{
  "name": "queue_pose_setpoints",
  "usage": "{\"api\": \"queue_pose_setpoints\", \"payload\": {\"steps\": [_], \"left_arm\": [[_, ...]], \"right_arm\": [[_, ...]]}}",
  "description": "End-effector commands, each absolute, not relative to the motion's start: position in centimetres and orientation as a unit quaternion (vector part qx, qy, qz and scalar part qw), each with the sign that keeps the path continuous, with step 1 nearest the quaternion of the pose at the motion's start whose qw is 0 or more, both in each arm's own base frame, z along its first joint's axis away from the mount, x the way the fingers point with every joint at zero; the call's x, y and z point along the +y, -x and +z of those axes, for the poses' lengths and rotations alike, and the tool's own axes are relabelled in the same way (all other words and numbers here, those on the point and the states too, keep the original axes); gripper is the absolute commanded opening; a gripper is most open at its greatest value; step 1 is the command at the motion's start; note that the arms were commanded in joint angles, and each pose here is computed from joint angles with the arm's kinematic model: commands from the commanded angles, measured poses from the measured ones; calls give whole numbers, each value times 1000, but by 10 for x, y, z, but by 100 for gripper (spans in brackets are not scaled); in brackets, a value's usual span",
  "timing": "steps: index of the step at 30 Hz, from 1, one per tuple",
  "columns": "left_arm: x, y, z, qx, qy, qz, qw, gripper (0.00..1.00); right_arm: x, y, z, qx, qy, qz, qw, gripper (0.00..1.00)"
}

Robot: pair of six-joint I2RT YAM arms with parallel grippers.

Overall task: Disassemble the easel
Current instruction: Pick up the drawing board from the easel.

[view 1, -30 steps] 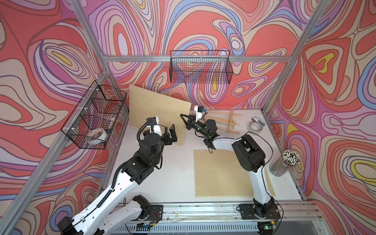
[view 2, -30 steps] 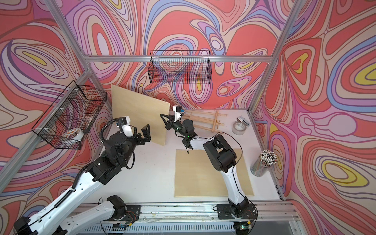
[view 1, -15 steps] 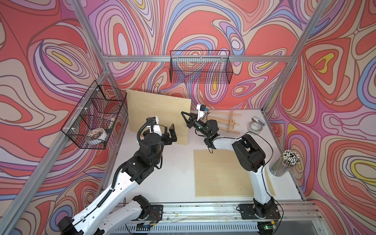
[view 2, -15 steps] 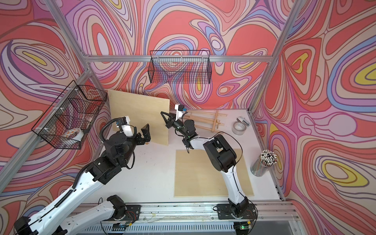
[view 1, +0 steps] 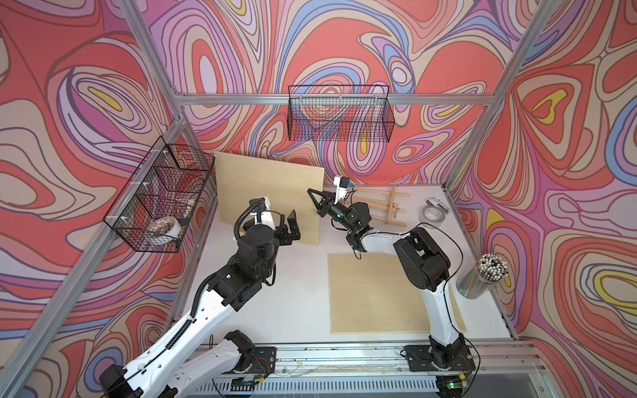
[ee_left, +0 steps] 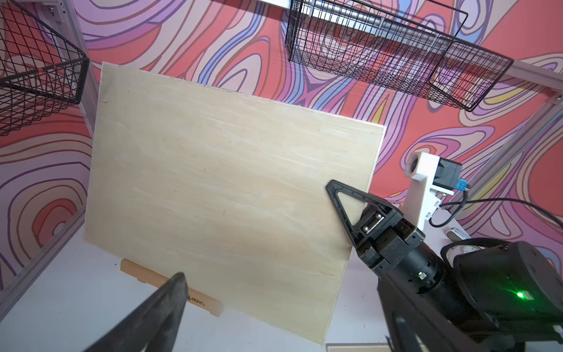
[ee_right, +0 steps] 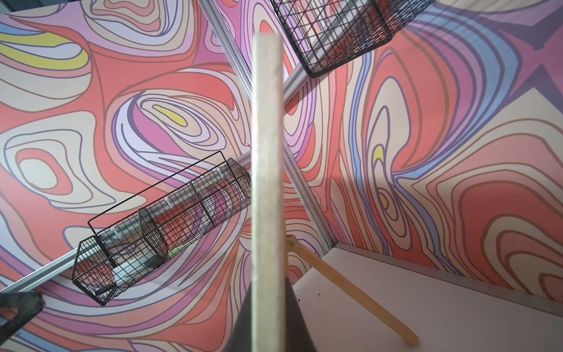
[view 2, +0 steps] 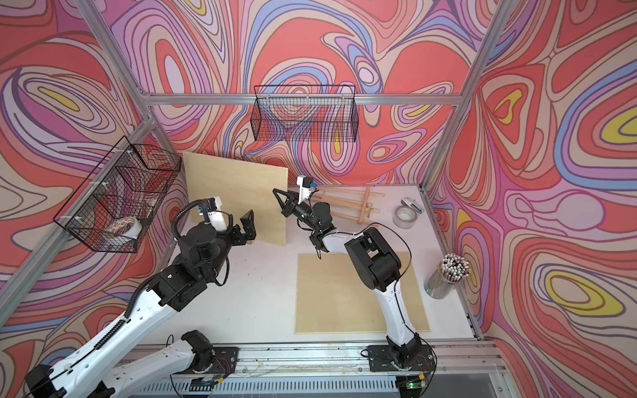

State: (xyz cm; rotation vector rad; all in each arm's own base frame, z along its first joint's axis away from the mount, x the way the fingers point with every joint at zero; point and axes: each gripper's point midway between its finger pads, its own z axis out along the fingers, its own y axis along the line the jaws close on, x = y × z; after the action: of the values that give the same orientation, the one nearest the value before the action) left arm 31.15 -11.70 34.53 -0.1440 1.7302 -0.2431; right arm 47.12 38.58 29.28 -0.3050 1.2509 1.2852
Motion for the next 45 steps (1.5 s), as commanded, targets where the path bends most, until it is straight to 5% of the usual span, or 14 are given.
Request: {"api": "queue_pose_setpoints", "payload": {"steps": [1,32,45], "left_arm": [[-110,-313,347,758,73,-92,642,100],[-117,-304,364,751,46,-118,648,100],[-170,-270,421,733,-96,-249,625,100]], "right_arm": [[329,-409,461,320,123,610,714,0],[275,-333,557,346,122,575,731,0],[206,-303,570,449,78,578,676,0]]}}
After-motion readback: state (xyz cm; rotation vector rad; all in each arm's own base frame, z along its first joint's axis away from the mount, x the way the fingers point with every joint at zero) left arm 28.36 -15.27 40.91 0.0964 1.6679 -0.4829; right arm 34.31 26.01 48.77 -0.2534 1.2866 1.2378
